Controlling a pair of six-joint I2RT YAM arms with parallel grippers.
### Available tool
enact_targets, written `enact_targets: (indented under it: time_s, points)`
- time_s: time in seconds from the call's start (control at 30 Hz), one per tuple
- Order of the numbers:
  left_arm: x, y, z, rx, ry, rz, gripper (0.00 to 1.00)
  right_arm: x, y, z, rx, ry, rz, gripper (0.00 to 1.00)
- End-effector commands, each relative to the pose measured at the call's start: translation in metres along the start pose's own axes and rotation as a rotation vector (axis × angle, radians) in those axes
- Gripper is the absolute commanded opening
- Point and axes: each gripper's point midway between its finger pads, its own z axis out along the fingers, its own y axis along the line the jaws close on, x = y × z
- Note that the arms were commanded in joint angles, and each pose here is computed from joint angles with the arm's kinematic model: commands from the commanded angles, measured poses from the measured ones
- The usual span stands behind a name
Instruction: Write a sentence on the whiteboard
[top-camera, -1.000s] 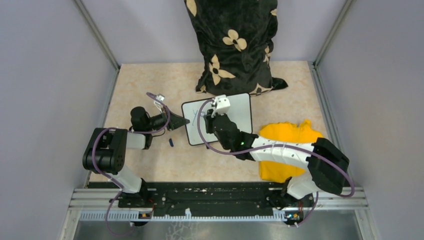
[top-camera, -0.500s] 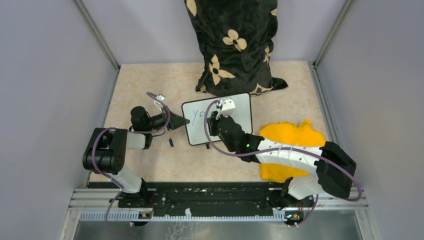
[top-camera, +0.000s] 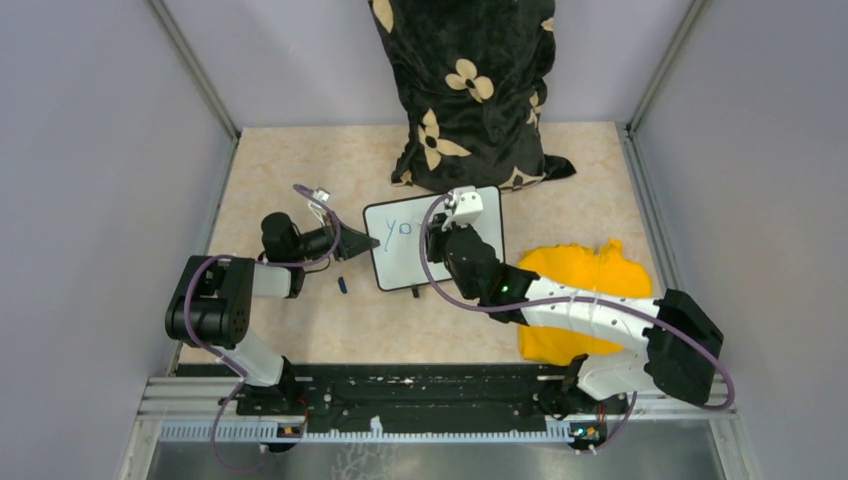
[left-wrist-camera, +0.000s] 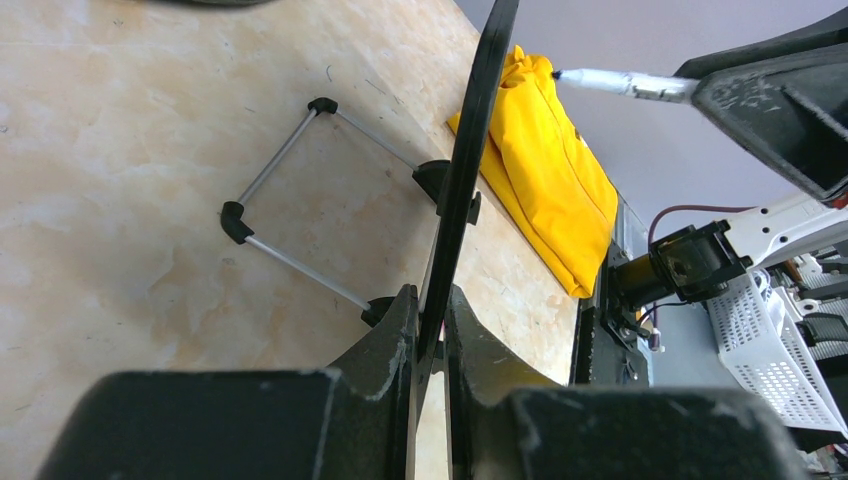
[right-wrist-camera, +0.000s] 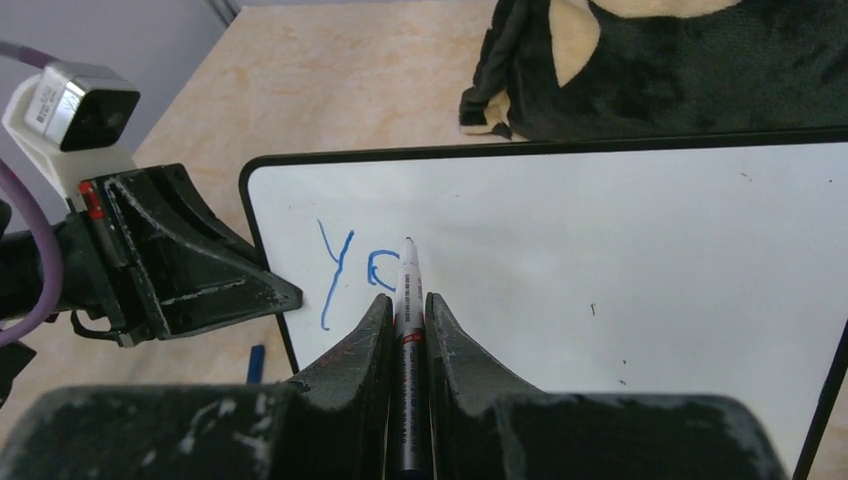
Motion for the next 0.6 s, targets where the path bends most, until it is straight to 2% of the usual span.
enact_targets:
  time_s: [0.0,0.57]
  points:
    - [0.0,0.003,0.001,-0.003,0.011,-0.001,0.07,-0.016,0.004,0.009,0.011,-0.048,0.02,0.0]
    - [0.0,0.003,0.001,-0.003,0.012,0.0,0.07,0.009,-0.008,0.019,0.053,0.0,0.0,0.0]
